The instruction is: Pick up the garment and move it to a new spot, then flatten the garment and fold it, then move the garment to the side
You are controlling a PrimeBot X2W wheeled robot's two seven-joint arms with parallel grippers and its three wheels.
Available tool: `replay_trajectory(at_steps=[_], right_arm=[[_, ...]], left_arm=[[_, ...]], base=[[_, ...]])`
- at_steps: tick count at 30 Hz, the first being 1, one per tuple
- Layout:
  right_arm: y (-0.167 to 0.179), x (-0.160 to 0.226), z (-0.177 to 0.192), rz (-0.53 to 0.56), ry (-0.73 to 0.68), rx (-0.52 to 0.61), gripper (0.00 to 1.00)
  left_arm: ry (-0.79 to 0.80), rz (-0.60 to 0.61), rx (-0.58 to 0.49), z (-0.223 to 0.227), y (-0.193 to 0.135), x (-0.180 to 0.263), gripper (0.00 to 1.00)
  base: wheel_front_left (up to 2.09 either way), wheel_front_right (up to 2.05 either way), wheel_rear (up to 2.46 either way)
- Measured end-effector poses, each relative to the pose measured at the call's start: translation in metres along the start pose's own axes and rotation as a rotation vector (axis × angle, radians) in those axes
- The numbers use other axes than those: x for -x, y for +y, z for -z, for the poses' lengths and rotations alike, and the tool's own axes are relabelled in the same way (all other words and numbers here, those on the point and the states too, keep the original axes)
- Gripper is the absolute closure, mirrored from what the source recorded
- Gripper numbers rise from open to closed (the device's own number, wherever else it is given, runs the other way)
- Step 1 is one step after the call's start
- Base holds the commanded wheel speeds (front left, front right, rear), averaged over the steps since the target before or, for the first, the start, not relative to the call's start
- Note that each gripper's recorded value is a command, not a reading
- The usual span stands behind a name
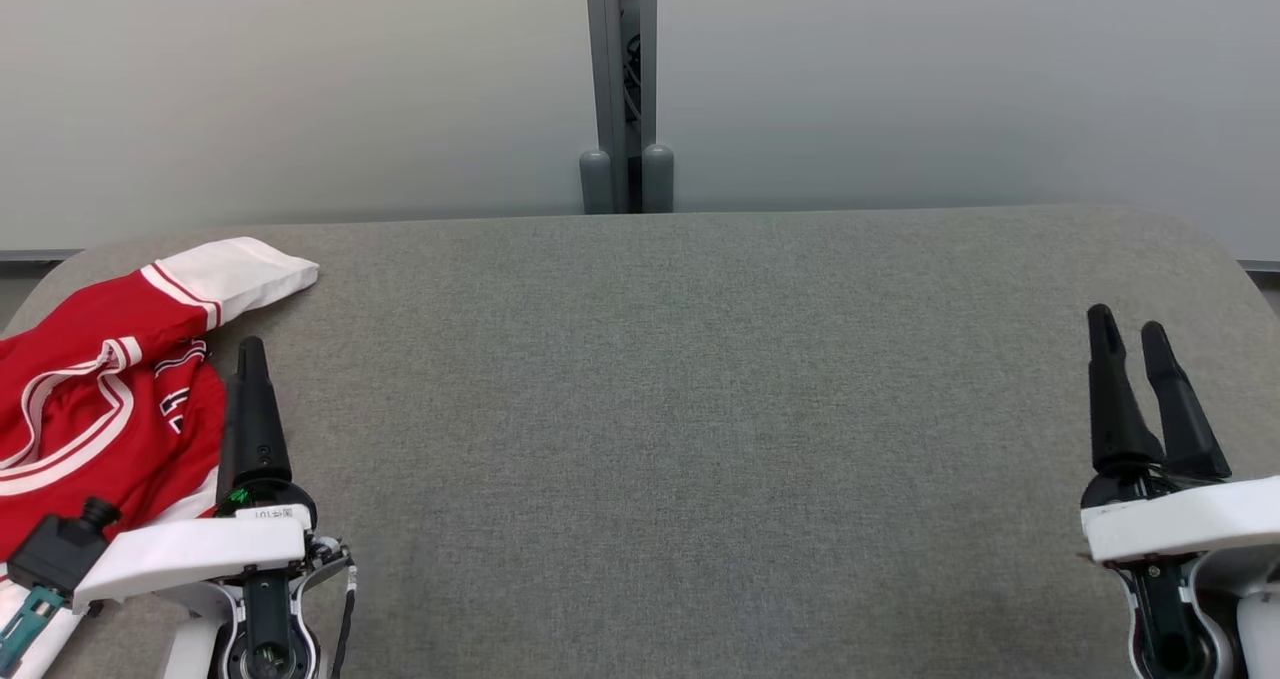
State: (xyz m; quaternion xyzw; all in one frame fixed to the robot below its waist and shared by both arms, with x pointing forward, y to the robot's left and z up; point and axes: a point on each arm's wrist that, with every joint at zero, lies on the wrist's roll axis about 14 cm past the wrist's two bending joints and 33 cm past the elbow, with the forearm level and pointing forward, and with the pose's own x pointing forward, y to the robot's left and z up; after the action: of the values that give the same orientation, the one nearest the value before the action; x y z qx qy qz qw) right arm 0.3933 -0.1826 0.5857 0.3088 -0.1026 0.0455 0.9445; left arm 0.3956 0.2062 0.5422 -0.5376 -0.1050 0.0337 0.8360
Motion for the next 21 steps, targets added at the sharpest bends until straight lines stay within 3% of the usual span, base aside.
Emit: replay_trajectory(at_steps=[6, 12, 21], right_arm=[[0.026, -0.005, 0.007, -0.085, 0.011, 0.102, 0.00], [0.044, -0.009, 0.009, -0.145, -0.001, 0.185, 0.00], [0.044, -0.009, 0.019, -0.156, 0.009, 0.297, 0.00]], left_arm=[[-0.026, 0.003, -0.097, -0.011, 0.003, 0.003, 0.00], [-0.038, 0.041, -0.260, -0.015, -0.013, 0.003, 0.00], [0.005, 0.077, -0.523, 0.010, -0.032, 0.012, 0.00]], base=[[0.00, 0.00, 0.00], [0.00, 0.00, 0.00], [0.00, 0.00, 0.00]])
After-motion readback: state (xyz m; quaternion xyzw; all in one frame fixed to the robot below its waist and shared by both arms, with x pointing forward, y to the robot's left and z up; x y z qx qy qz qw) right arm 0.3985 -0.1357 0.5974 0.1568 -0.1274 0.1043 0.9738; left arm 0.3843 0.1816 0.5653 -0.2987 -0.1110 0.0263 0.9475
